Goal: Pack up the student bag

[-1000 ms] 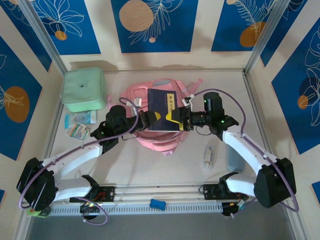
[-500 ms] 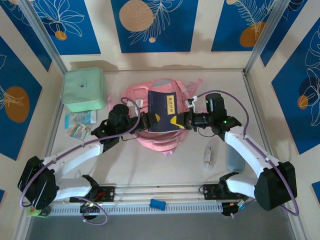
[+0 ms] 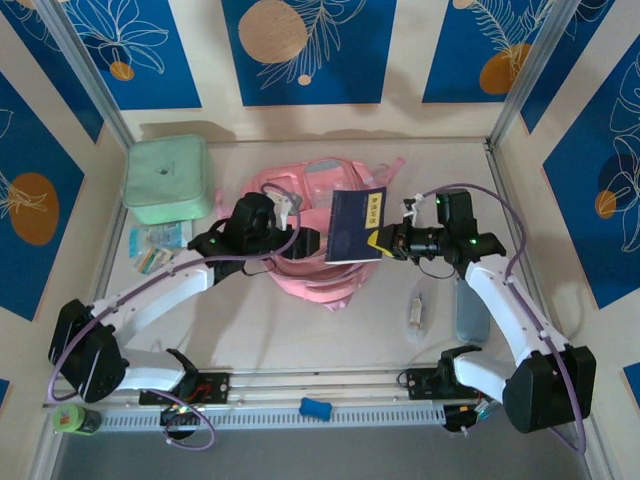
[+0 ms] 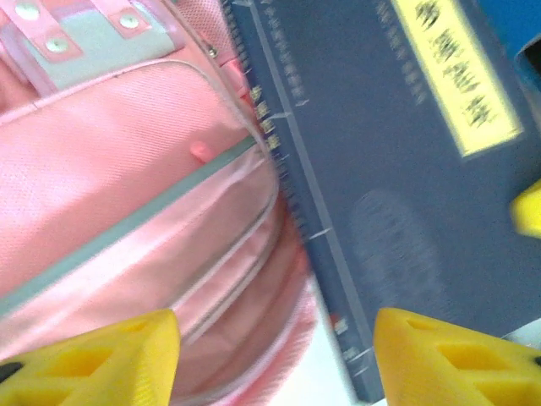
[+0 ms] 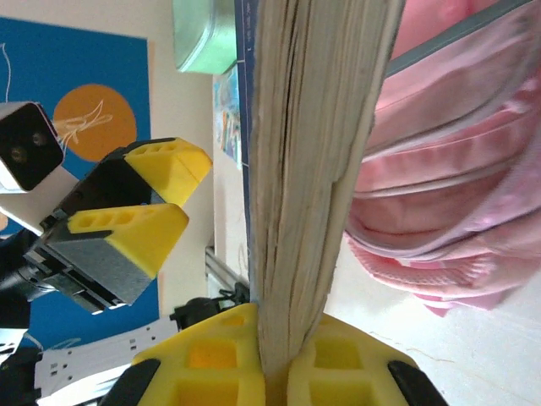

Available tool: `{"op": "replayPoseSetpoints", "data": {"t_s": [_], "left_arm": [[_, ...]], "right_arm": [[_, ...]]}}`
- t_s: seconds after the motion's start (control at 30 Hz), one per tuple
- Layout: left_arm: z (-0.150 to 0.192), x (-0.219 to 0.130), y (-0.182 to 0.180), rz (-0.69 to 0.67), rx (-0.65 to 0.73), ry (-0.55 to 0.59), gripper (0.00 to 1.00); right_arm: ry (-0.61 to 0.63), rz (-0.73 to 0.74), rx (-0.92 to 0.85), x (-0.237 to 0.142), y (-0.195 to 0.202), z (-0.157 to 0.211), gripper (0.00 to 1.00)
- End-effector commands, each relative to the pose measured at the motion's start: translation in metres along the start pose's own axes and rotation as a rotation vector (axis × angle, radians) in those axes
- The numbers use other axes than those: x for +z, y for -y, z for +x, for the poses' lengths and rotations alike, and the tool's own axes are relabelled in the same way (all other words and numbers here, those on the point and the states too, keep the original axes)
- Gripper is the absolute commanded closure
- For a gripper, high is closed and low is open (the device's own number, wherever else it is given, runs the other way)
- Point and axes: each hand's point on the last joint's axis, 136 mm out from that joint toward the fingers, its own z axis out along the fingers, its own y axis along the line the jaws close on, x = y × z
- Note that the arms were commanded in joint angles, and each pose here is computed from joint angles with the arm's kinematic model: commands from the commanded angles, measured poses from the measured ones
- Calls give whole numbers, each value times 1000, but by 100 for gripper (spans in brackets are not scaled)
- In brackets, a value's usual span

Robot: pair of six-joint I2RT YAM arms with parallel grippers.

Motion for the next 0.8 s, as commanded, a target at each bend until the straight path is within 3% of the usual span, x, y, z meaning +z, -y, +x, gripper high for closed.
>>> {"op": "replayPoseSetpoints", "data": {"t_s": [0.0,0.43,0.77], "left_arm": [[17,5,-6,-63,266,-102,35],[34,53,-13,-136,627,-321,27],[34,90,-28,-204,743,-393,26]], "right_arm": [[15,36,3,-14,9,6,100],[85,53,92,-34,31,2,100],[95,63,95,-37,33,-3,100]]}}
